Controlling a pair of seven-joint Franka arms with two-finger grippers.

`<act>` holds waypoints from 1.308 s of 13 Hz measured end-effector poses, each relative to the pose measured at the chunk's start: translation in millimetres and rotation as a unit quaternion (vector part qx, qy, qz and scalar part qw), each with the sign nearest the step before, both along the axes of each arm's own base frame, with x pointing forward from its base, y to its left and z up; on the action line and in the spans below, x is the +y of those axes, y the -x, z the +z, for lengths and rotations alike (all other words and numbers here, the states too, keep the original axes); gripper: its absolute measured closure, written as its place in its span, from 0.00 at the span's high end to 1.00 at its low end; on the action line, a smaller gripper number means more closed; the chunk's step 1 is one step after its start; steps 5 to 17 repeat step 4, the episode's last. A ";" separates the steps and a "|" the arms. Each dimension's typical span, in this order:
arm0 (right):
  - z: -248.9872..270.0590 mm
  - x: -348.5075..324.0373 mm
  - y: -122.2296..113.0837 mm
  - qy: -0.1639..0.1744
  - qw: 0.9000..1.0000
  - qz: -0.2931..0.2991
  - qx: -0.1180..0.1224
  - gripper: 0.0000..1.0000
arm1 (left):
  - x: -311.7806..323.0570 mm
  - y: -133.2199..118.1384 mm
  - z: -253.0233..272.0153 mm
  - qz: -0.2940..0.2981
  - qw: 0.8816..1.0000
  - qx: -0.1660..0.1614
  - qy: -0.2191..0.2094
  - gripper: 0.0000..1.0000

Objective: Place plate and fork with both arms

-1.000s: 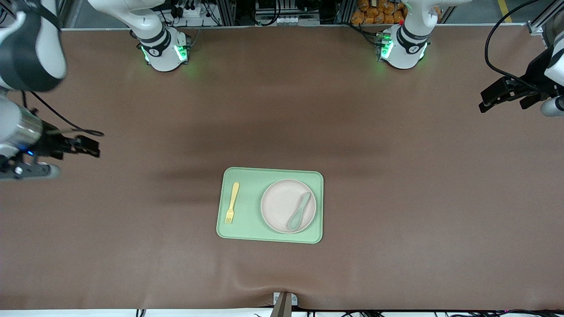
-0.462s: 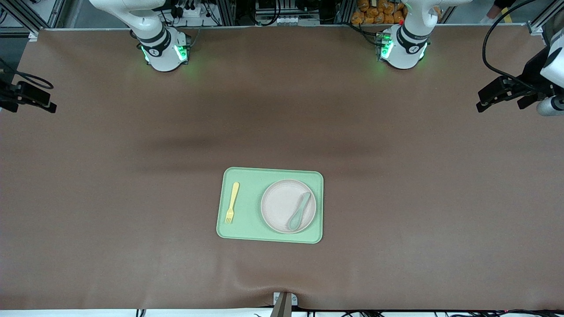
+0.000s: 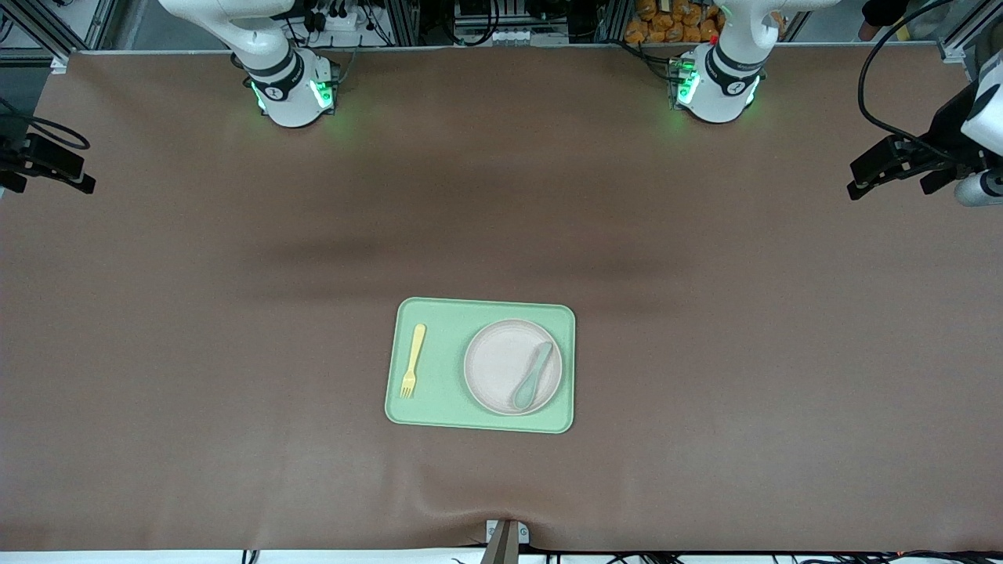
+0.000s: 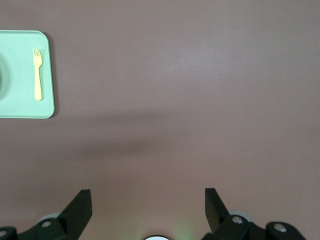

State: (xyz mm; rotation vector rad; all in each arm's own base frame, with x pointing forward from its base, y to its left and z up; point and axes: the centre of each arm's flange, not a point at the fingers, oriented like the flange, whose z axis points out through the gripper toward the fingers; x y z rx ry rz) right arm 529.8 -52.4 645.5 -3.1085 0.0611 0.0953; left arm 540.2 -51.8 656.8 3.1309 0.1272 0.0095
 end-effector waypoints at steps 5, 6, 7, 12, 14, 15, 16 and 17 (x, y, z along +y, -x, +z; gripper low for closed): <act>-0.5 -0.2 -0.6 0.000 1.000 0.007 -0.002 1.00 | 0.1 0.1 6.1 0.000 1.000 -0.007 0.001 1.00; -0.5 -0.2 -0.6 0.000 1.000 0.007 -0.002 1.00 | 0.1 0.1 6.1 0.000 1.000 -0.007 0.001 1.00; -0.5 -0.2 -0.6 0.000 1.000 0.007 -0.002 1.00 | 0.1 0.1 6.1 0.000 1.000 -0.007 0.001 1.00; -0.5 -0.2 -0.6 0.000 1.000 0.007 -0.002 1.00 | 0.1 0.1 6.1 0.000 1.000 -0.007 0.001 1.00; -0.5 -0.2 -0.6 0.000 1.000 0.007 -0.002 1.00 | 0.1 0.1 6.1 0.000 1.000 -0.007 0.001 1.00; -0.5 -0.2 -0.6 0.000 1.000 0.007 -0.002 1.00 | 0.1 0.1 6.1 0.000 1.000 -0.007 0.001 1.00; -0.5 -0.2 -0.6 0.000 1.000 0.007 -0.002 1.00 | 0.1 0.1 6.1 0.000 1.000 -0.007 0.001 1.00; -0.5 -0.2 -0.6 0.000 1.000 0.007 -0.002 1.00 | 0.1 0.1 6.1 0.000 1.000 -0.007 0.001 1.00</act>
